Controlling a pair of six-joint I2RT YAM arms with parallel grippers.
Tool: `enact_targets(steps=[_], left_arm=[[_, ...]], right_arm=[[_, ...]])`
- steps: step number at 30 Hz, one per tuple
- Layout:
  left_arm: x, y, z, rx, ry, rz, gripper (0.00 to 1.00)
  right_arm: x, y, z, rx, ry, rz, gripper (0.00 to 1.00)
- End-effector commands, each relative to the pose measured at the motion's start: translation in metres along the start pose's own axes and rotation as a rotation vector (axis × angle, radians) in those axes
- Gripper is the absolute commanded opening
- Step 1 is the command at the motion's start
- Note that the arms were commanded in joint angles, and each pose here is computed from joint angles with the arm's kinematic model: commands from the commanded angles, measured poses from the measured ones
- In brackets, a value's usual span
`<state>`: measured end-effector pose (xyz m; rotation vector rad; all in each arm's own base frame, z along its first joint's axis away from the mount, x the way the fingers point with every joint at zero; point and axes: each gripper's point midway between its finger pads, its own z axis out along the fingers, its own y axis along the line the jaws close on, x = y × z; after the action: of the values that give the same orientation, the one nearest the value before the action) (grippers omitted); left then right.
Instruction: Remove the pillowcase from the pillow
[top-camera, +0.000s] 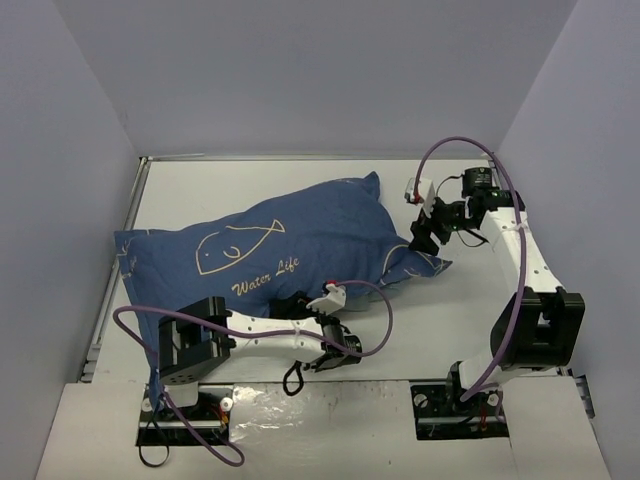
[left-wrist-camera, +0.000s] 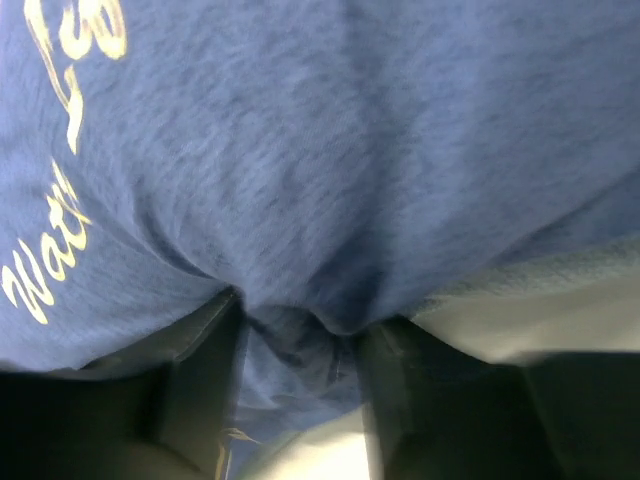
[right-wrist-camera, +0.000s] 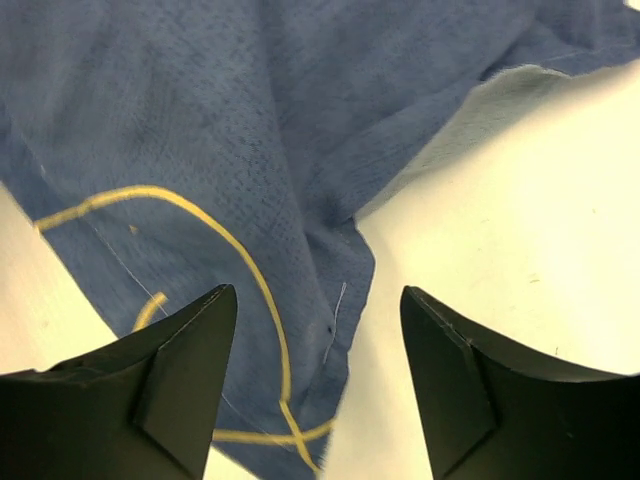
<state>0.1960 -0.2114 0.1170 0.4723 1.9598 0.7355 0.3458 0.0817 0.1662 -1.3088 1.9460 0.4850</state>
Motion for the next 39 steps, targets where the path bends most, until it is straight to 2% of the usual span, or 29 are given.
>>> enact_targets(steps=[1, 2, 3, 4, 6, 7, 8, 9, 10, 11, 13, 14, 15, 16, 17, 18, 19, 22, 24, 25, 27, 28, 30, 31, 32, 33, 35, 36, 39], left_arm=[[-0.004, 0.003, 0.001, 0.031, -0.007, -0.017, 0.38], [-0.003, 0.006, 0.002, 0.031, -0.008, -0.03, 0.32], [-0.004, 0.008, 0.002, 0.033, -0.012, -0.043, 0.28], [-0.007, 0.011, 0.001, 0.036, -0.022, -0.048, 0.24], [-0.019, 0.018, -0.003, 0.065, -0.05, -0.087, 0.14], [-0.028, 0.026, -0.008, 0.089, -0.068, -0.137, 0.11], [-0.035, 0.025, -0.01, 0.118, -0.09, -0.185, 0.03], [-0.039, 0.029, -0.013, 0.135, -0.11, -0.168, 0.02], [-0.053, 0.033, -0.02, 0.185, -0.14, -0.263, 0.02], [-0.053, 0.037, -0.02, 0.2, -0.156, -0.242, 0.02], [-0.063, 0.051, -0.028, 0.239, -0.185, -0.319, 0.02], [-0.068, 0.056, -0.03, 0.251, -0.199, -0.348, 0.02], [-0.07, 0.06, -0.031, 0.257, -0.209, -0.348, 0.02], [-0.074, 0.069, -0.035, 0.272, -0.221, -0.384, 0.02], [-0.074, 0.071, -0.036, 0.285, -0.228, -0.372, 0.02], [-0.076, 0.072, -0.038, 0.299, -0.234, -0.377, 0.02], [-0.077, 0.078, -0.04, 0.312, -0.241, -0.395, 0.02], [-0.078, 0.089, -0.045, 0.335, -0.249, -0.412, 0.02], [-0.079, 0.095, -0.048, 0.345, -0.26, -0.43, 0.02], [-0.082, 0.103, -0.049, 0.351, -0.27, -0.458, 0.02], [-0.085, 0.11, -0.051, 0.354, -0.287, -0.462, 0.02], [-0.091, 0.118, -0.054, 0.364, -0.303, -0.493, 0.02], [-0.097, 0.127, -0.057, 0.364, -0.323, -0.486, 0.02], [-0.106, 0.135, -0.061, 0.375, -0.339, -0.514, 0.02], [-0.111, 0.139, -0.063, 0.376, -0.351, -0.502, 0.02], [-0.115, 0.142, -0.065, 0.376, -0.358, -0.499, 0.02], [-0.127, 0.153, -0.071, 0.373, -0.381, -0.497, 0.02], [-0.133, 0.156, -0.073, 0.373, -0.391, -0.504, 0.02], [-0.15, 0.173, -0.079, 0.354, -0.433, -0.536, 0.02]], right_arm=[[-0.02, 0.026, -0.021, -0.075, -0.025, -0.114, 0.63], [-0.022, 0.032, -0.024, -0.097, -0.029, -0.149, 0.63], [-0.024, 0.037, -0.026, -0.135, -0.039, -0.282, 0.64], [-0.021, 0.061, -0.033, -0.227, -0.036, -0.308, 0.66], [-0.02, 0.084, -0.033, -0.331, -0.044, -0.458, 0.71], [-0.014, 0.092, -0.03, -0.356, -0.03, -0.48, 0.72], [-0.011, 0.098, -0.027, -0.378, -0.02, -0.512, 0.74], [-0.008, 0.103, -0.022, -0.401, -0.013, -0.571, 0.74], [-0.005, 0.115, -0.018, -0.435, -0.001, -0.605, 0.75], [-0.006, 0.12, -0.016, -0.444, -0.004, -0.619, 0.8], [-0.016, 0.131, -0.008, -0.417, -0.008, -0.612, 0.86], [-0.019, 0.13, -0.001, -0.372, 0.016, -0.579, 0.86], [-0.049, 0.103, 0.009, -0.152, -0.015, -0.469, 0.86], [-0.061, 0.102, 0.022, -0.073, -0.017, -0.478, 0.86], [-0.054, 0.08, 0.031, 0.066, 0.03, -0.486, 0.86], [-0.054, 0.075, 0.033, 0.102, 0.032, -0.469, 0.86], [-0.054, 0.069, 0.036, 0.145, 0.026, -0.383, 0.86], [-0.06, 0.045, 0.038, 0.273, 0.013, -0.32, 0.82], [-0.064, 0.039, 0.04, 0.3, -0.008, -0.323, 0.71], [-0.067, 0.04, 0.04, 0.297, -0.021, -0.313, 0.57], [-0.081, 0.048, 0.038, 0.251, -0.077, -0.298, 0.43], [-0.086, 0.054, 0.037, 0.221, -0.101, -0.295, 0.28], [-0.091, 0.072, 0.031, 0.138, -0.133, -0.283, 0.14], [-0.106, 0.087, 0.026, 0.057, -0.196, -0.293, 0.07], [-0.102, 0.103, 0.023, -0.016, -0.189, -0.267, 0.0], [-0.117, 0.12, 0.014, -0.096, -0.252, -0.277, 0.0], [-0.112, 0.151, 0.003, -0.228, -0.251, -0.284, 0.0], [-0.129, 0.165, -0.009, -0.289, -0.303, -0.312, 0.0], [-0.136, 0.191, -0.033, -0.396, -0.32, -0.328, 0.0]])
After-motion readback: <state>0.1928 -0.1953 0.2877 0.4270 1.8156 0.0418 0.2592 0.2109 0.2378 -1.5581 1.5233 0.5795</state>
